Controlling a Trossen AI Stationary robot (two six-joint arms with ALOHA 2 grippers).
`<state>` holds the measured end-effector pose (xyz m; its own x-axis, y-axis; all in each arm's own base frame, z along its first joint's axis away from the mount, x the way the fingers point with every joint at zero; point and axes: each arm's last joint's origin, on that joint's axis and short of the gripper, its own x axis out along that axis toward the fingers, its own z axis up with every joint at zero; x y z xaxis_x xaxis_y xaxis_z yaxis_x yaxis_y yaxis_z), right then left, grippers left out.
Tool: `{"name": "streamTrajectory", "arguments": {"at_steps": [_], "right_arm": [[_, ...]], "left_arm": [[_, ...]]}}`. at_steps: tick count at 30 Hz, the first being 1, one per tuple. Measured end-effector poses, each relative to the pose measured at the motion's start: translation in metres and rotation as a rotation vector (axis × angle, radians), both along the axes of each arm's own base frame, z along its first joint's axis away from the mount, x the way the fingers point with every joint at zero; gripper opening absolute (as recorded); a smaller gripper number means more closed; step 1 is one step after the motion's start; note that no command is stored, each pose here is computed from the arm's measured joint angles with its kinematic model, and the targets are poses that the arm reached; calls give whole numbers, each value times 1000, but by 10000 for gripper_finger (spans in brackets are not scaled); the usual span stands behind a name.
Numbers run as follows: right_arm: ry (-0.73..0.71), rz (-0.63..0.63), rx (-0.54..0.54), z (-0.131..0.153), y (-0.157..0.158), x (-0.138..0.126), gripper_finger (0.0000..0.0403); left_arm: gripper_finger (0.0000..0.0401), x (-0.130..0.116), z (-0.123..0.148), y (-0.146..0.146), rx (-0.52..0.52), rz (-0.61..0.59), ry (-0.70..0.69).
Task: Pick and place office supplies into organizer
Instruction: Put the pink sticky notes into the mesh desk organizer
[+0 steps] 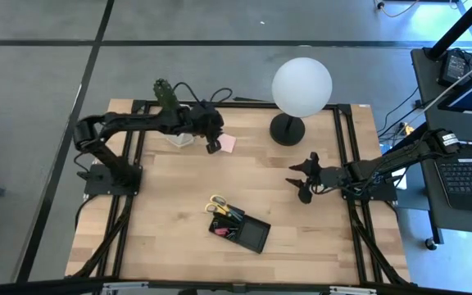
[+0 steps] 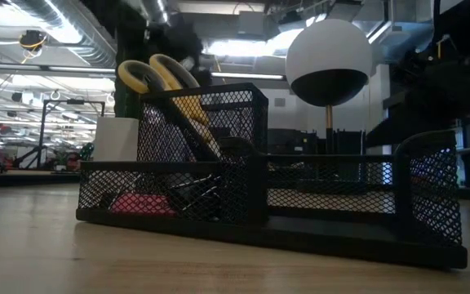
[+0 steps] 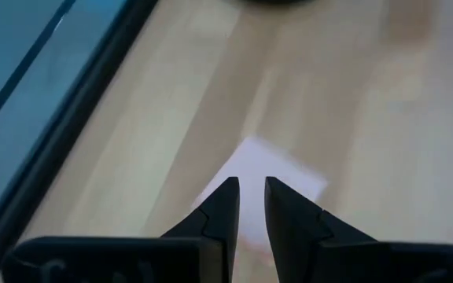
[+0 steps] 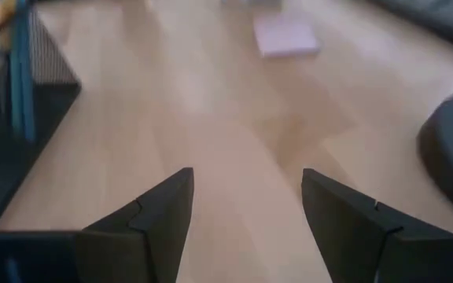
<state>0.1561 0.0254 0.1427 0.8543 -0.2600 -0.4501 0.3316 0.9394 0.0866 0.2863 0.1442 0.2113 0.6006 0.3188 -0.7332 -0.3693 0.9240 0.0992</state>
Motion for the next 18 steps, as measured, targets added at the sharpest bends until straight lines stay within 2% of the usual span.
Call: {"name": "streamTrajectory", "arguments": {"at_steps": [9, 14, 18], "right_arm": [[-147, -1, -139, 18, -6, 9, 236], [-155, -22, -179, 20, -12, 10, 236], [-149, -46, -180, 20, -16, 10, 236]], "left_arm": [[56, -9, -60, 30, -1, 92, 109], [56, -5, -77, 35, -33, 86, 112], [56, -3, -74, 36, -29, 101, 76]]}}
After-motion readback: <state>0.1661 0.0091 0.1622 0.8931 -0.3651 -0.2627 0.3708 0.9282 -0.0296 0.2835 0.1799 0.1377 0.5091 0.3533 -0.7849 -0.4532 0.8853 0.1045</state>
